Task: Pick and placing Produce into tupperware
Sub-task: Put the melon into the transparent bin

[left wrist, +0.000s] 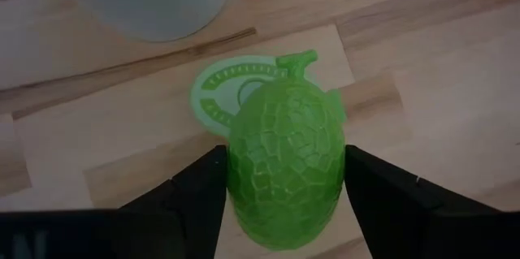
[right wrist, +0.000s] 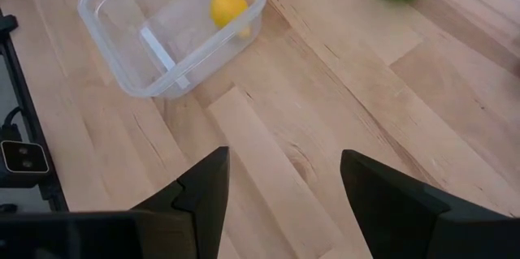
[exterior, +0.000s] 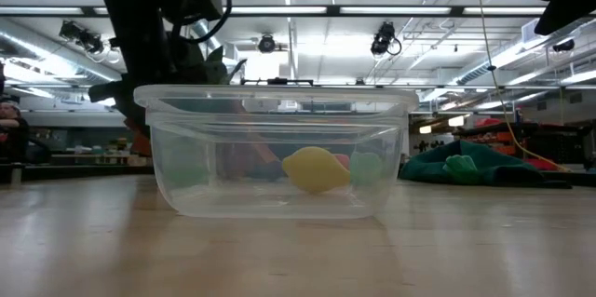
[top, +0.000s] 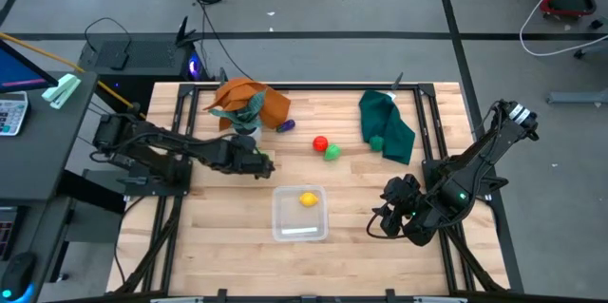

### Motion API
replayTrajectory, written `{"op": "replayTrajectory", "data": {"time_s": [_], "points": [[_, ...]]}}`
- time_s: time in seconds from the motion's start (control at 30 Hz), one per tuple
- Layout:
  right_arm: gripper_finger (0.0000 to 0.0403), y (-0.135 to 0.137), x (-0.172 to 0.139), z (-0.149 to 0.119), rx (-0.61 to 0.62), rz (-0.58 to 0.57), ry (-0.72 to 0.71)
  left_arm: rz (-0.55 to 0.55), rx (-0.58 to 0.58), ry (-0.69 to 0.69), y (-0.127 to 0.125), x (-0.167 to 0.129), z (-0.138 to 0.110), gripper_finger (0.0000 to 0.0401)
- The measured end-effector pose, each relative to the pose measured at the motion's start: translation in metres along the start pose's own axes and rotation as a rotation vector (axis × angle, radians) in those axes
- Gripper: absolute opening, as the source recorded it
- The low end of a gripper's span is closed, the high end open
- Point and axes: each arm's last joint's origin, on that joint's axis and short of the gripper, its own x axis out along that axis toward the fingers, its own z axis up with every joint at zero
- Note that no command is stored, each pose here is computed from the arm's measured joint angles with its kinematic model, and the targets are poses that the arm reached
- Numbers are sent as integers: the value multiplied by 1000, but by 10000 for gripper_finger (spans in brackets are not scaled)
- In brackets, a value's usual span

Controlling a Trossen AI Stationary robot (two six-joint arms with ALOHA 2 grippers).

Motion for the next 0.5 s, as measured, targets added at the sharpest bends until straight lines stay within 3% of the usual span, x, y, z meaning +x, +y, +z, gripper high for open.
{"op": "replayTrajectory", "data": {"time_s": [0.5], "points": [[199, 1, 0, 0, 5, 6, -4, 30, 12, 12, 7, 8, 18, 232]]}}
